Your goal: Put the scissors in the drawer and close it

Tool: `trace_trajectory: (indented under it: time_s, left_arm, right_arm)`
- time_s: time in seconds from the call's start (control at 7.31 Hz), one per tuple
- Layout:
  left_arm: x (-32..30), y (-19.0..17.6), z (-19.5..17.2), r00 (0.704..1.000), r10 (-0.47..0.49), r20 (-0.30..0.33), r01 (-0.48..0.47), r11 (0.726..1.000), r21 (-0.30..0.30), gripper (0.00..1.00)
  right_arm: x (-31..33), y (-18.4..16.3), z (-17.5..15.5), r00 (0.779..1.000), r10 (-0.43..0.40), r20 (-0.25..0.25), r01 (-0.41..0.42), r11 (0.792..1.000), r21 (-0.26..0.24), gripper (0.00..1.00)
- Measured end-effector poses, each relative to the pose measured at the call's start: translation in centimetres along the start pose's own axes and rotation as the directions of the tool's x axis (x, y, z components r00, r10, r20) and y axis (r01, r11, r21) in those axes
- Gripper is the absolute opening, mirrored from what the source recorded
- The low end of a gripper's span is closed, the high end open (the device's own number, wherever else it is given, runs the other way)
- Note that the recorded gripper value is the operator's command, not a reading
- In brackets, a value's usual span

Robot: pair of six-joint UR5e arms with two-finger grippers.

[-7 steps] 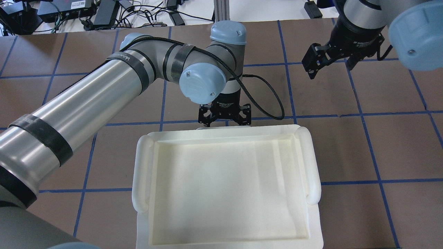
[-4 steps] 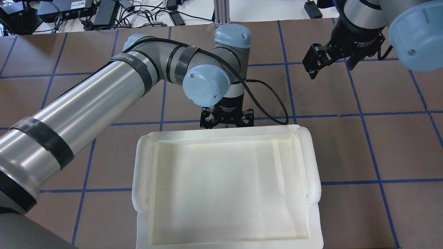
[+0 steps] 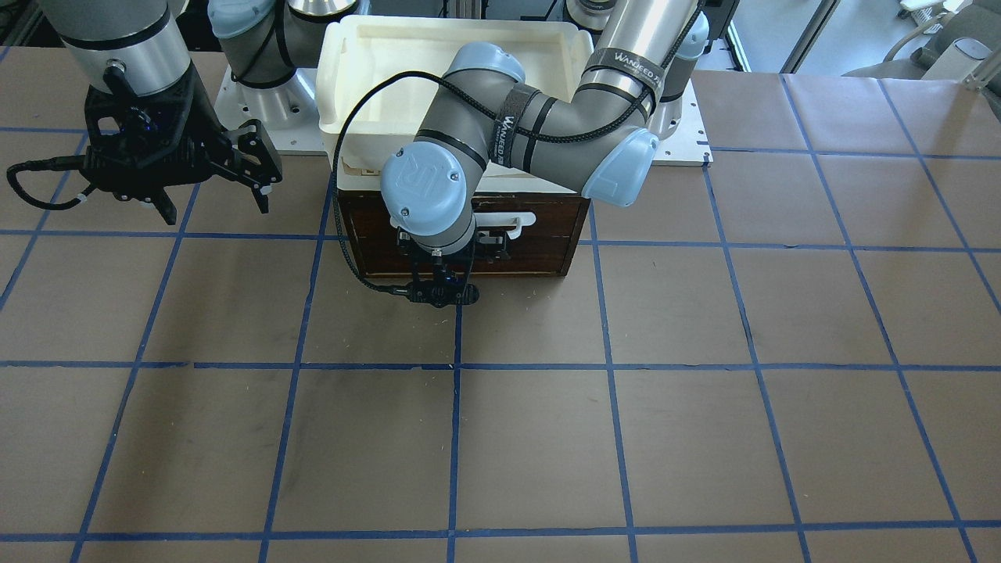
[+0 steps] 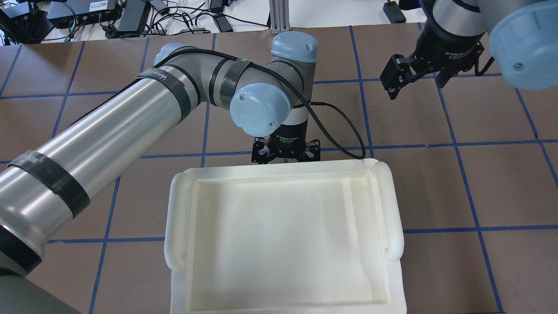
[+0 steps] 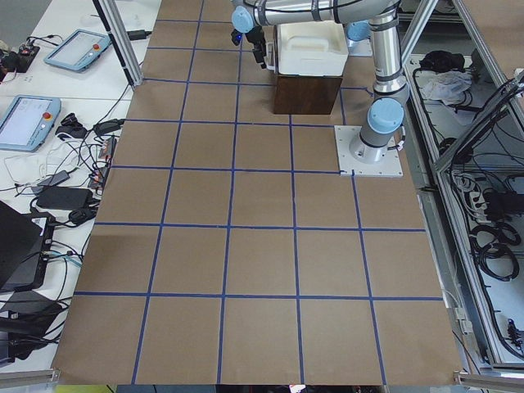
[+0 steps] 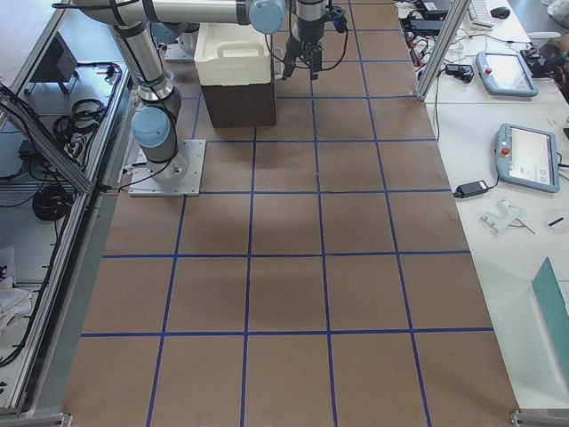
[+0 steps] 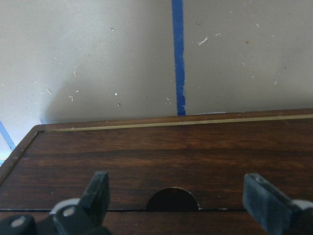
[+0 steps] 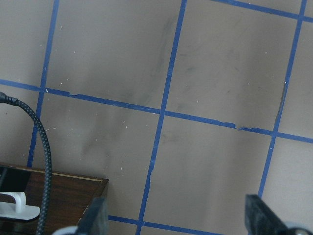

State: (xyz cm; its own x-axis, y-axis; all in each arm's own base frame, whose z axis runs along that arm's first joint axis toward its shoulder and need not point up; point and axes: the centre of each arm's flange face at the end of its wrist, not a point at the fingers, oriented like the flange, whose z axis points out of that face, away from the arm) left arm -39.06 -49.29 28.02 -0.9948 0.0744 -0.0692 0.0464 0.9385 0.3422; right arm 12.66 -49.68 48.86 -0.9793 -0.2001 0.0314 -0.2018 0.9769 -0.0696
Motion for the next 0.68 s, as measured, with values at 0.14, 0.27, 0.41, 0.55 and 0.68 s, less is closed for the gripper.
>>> trace_trajectory:
  time_s: [0.14, 0.27, 0.41, 0.55, 0.68]
  left_arm:
    - [-0.4, -0.6, -0.8, 1.0, -0.007, -0.018, 0.008, 0.999, 0.036, 1.0]
    - [-1.0, -1.3, -1.9, 0.999, -0.018, -0.037, 0.021, 0.997, 0.069, 1.0]
    - [-1.7, -1.7, -3.6, 0.998, -0.028, -0.054, 0.034, 0.994, 0.105, 1.0]
    - [-2.5, -1.5, -6.2, 0.997, -0.035, -0.068, 0.045, 0.987, 0.155, 1.0]
    - [-3.6, -0.8, -9.2, 0.996, -0.04, -0.079, 0.056, 0.976, 0.21, 1.0]
  right_arm:
    - [0.0, 0.0, 0.1, 1.0, 0.001, -0.003, -0.001, 1.0, -0.002, 1.0]
    - [0.1, -0.1, 0.1, 1.0, 0.002, -0.005, -0.002, 1.0, -0.004, 1.0]
    - [0.1, -0.1, 0.2, 1.0, 0.002, -0.006, -0.002, 1.0, -0.005, 1.0]
    - [0.1, 0.0, 0.2, 1.0, 0.002, -0.006, -0.002, 1.0, -0.005, 1.0]
    - [0.1, -0.1, 0.2, 1.0, 0.003, -0.007, -0.003, 1.0, -0.006, 1.0]
